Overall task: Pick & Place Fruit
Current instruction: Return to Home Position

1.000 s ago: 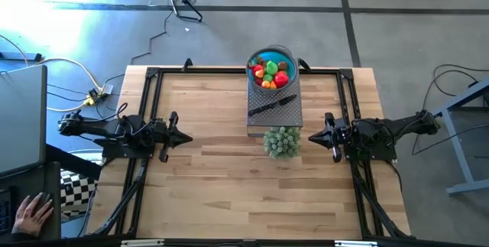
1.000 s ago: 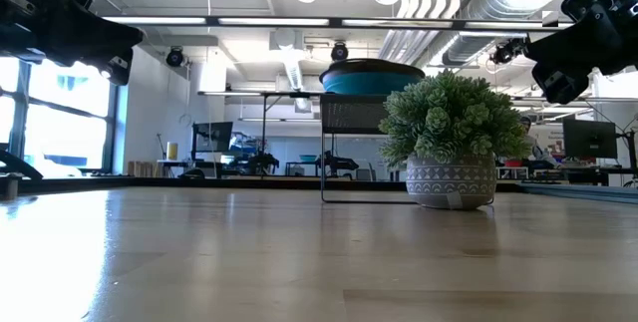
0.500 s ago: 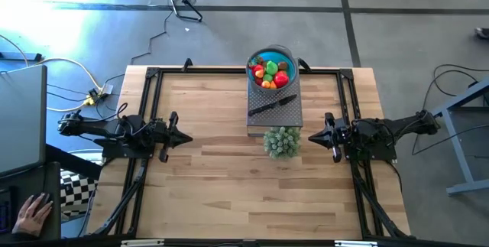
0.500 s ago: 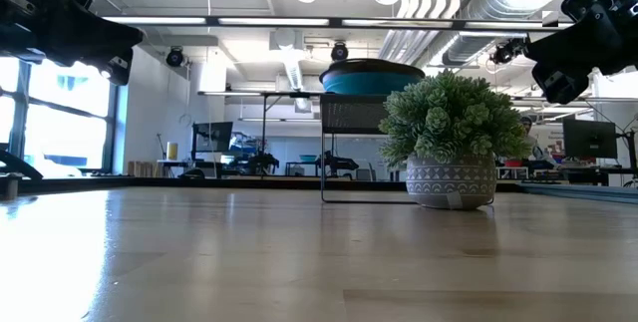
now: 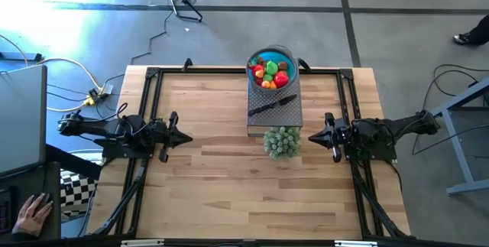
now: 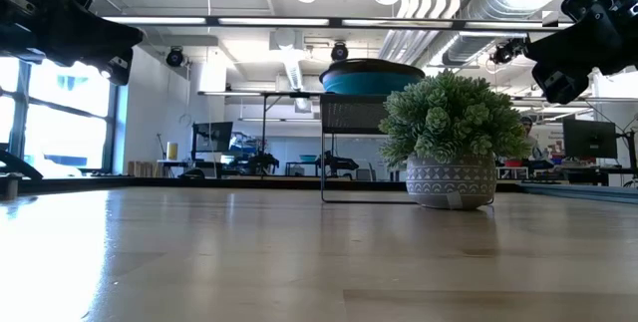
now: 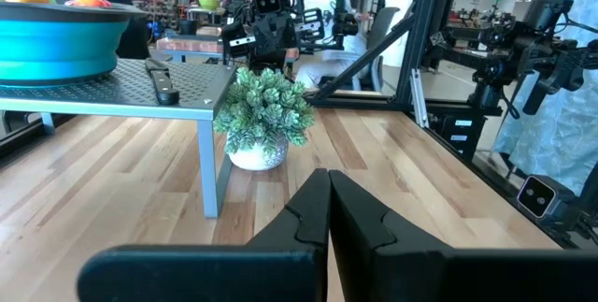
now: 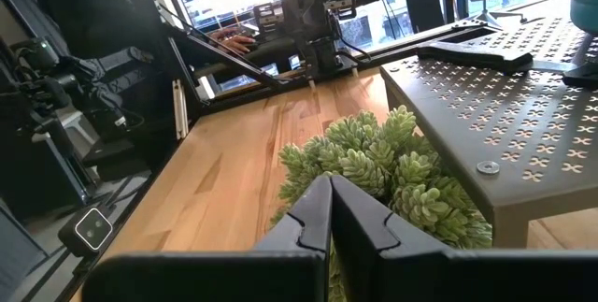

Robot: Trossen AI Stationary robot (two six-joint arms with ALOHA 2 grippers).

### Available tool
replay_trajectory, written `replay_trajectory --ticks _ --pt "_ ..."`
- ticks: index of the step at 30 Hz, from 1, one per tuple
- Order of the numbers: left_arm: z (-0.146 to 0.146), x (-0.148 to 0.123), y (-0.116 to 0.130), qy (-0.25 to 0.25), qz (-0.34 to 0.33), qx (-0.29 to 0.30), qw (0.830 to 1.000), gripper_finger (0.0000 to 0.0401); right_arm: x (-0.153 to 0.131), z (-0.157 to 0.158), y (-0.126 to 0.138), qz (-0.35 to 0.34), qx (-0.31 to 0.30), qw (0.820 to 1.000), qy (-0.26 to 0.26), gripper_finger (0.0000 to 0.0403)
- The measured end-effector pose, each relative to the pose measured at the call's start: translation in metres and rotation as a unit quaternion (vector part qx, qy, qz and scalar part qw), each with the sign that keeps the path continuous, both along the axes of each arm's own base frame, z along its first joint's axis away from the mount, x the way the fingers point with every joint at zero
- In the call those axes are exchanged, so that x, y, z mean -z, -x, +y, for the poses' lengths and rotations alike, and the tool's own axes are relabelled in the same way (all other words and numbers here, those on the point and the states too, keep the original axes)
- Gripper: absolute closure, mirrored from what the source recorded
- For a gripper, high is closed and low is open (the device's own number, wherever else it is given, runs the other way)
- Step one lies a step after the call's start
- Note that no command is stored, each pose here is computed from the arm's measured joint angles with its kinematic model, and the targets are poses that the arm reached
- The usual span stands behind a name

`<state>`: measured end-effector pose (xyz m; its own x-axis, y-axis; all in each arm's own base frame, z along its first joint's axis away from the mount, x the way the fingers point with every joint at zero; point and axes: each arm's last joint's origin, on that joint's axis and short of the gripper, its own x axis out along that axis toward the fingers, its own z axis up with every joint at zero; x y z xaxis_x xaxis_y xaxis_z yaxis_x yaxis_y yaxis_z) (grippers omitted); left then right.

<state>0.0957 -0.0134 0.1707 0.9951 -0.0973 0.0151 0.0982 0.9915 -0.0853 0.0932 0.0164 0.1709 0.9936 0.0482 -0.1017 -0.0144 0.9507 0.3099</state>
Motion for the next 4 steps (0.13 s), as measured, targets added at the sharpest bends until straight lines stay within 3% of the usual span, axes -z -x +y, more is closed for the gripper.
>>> replay_trajectory --ticks 4 --pt "0.0 -0.0001 0.0 0.0 0.0 0.0 1.0 0.04 0.0 0.0 0.0 0.0 0.0 1.0 0.0 0.04"
